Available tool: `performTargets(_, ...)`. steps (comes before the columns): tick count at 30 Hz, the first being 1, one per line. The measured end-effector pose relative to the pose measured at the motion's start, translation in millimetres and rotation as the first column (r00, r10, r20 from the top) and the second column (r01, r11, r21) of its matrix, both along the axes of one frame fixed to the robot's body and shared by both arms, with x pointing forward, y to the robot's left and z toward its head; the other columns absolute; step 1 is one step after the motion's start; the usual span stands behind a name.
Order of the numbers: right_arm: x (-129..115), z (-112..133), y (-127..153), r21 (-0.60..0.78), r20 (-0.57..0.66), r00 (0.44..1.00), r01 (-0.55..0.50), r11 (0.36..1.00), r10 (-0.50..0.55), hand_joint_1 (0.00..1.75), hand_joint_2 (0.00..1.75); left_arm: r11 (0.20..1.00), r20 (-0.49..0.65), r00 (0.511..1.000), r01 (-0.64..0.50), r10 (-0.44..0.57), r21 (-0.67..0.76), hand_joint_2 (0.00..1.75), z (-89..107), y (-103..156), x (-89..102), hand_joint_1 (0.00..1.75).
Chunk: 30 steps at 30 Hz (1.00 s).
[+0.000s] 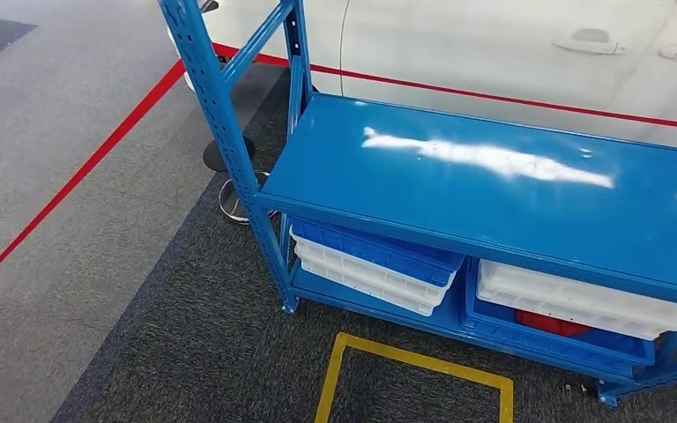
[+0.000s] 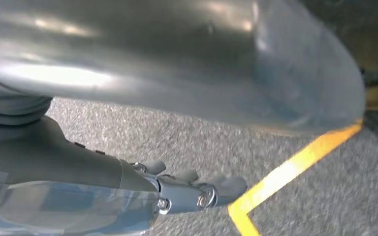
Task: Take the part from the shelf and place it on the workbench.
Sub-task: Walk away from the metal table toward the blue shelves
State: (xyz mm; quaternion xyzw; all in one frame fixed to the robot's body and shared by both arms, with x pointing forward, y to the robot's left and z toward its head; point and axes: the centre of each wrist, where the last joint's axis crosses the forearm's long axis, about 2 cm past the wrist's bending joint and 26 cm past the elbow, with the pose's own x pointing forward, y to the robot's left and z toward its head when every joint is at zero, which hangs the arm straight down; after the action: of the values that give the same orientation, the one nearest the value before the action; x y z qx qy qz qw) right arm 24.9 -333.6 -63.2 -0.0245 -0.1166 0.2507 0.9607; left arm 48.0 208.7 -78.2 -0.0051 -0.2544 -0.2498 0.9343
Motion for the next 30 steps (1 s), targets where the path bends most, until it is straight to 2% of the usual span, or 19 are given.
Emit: performTargets(30, 11.2, 1.5, 7.3, -0.045, 0.010, 1.000, -0.029, 0.999, 0.030, 0.00, 0.00, 0.999, -0.014, 0.999, 0.034, -0.035, -0.012, 0.00, -2.6, -4.5, 1.4, 0.00)
